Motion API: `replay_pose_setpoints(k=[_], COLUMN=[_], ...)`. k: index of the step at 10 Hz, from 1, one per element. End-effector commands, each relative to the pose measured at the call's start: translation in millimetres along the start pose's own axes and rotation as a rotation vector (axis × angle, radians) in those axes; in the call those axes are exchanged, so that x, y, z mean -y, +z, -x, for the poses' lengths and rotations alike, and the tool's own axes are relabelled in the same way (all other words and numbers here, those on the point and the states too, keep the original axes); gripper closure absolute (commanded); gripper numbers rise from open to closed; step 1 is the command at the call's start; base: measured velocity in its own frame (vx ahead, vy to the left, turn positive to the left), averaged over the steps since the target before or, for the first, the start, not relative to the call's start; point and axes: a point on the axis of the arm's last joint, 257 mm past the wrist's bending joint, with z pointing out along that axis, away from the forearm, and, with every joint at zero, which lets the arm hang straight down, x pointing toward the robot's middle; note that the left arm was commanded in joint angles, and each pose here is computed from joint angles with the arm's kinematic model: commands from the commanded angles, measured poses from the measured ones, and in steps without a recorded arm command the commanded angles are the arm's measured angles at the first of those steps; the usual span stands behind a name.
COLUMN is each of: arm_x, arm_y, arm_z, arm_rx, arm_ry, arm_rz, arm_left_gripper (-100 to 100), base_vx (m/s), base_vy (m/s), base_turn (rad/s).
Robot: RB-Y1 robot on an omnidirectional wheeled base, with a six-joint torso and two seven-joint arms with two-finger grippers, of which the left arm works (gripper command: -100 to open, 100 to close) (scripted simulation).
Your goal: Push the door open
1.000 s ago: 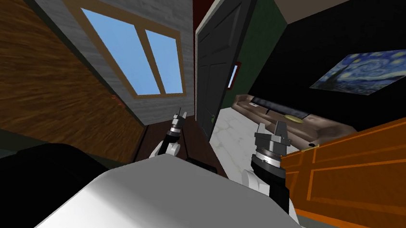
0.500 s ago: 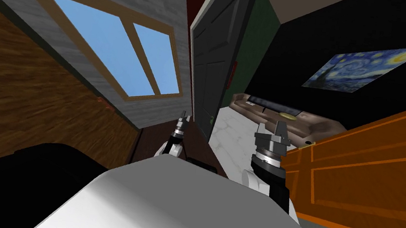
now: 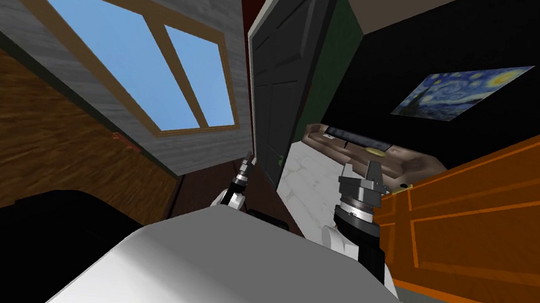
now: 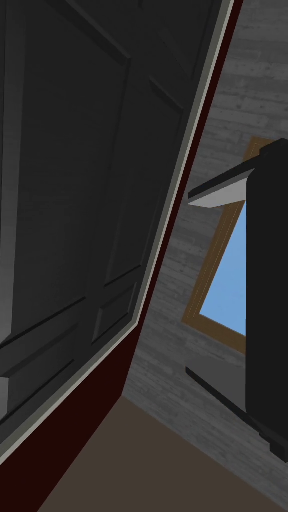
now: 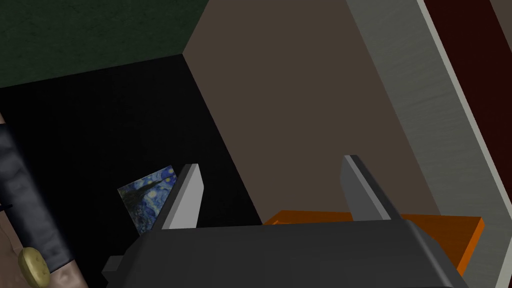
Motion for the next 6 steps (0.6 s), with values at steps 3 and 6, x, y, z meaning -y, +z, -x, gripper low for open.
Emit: replay_pose_setpoints(k=[3, 6], arm_x=[-32.5, -63.1], arm_y=[-8.5, -17.9], arm_z=[-14.9, -32.6], arm_rx=[-0.032, -0.071], arm_ry=[-0.014, -0.028], arm_rz=[0.055, 0.11], arm_left_gripper=[-100, -100], base_vx=[0.065, 0.08], base_vy=[0.047, 0.081], base_turn=[-0.095, -0.127])
